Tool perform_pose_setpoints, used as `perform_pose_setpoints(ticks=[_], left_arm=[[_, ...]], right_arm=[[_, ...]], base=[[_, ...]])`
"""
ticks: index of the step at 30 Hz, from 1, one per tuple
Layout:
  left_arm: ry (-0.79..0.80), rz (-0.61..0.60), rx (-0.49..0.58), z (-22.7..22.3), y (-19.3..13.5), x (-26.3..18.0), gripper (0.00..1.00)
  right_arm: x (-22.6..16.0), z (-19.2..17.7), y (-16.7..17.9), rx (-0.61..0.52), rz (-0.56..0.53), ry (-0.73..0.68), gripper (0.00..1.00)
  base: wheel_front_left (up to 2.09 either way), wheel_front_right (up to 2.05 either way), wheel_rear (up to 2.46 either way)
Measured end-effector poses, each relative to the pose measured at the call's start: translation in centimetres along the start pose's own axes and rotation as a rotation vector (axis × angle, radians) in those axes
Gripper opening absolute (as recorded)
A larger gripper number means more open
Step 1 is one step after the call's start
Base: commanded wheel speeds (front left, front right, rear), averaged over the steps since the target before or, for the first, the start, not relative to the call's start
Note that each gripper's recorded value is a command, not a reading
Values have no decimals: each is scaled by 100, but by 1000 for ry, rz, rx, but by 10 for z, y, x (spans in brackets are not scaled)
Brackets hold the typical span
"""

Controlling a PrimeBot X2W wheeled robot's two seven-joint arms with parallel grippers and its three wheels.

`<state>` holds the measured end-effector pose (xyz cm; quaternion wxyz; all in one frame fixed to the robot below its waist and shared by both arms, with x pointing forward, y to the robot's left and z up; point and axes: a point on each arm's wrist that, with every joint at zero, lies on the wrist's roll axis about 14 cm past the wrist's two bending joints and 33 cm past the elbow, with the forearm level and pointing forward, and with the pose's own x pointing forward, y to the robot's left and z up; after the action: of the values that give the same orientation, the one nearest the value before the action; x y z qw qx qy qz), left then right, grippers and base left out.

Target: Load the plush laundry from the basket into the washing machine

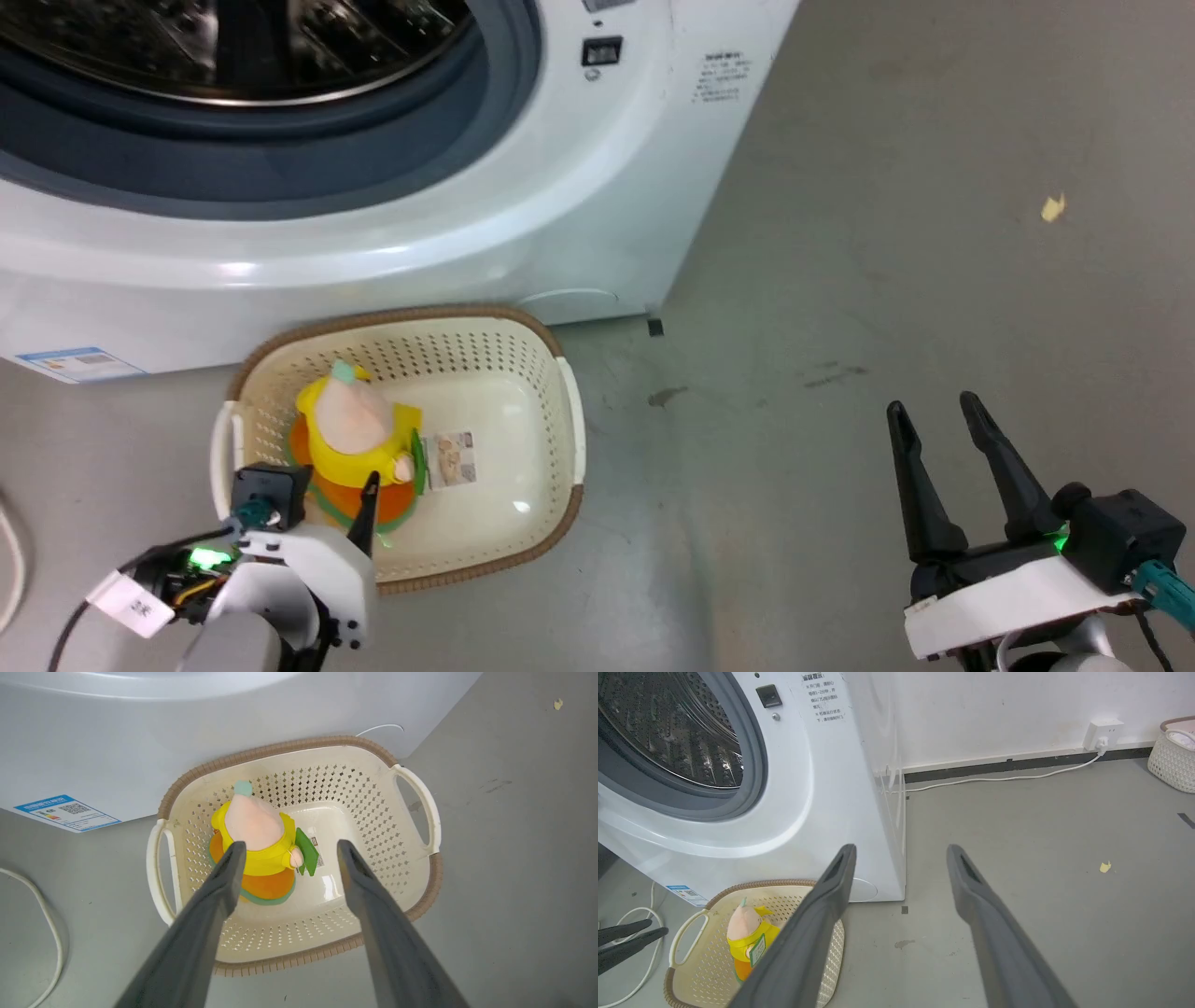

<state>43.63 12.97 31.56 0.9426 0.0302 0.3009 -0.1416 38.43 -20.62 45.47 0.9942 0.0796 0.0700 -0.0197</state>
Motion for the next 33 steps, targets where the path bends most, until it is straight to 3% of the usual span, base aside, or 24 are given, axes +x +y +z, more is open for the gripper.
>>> perform_pose_setpoints(ticks=[18, 33], left_arm=[[209, -55, 55, -43, 5, 69, 100], [399, -11, 54, -99, 27, 113, 100]], right_arm=[[12, -28, 0, 83, -16, 57, 100], [12, -54, -16, 138, -89, 113, 100]], base=[[0, 0, 0], [0, 0, 0]])
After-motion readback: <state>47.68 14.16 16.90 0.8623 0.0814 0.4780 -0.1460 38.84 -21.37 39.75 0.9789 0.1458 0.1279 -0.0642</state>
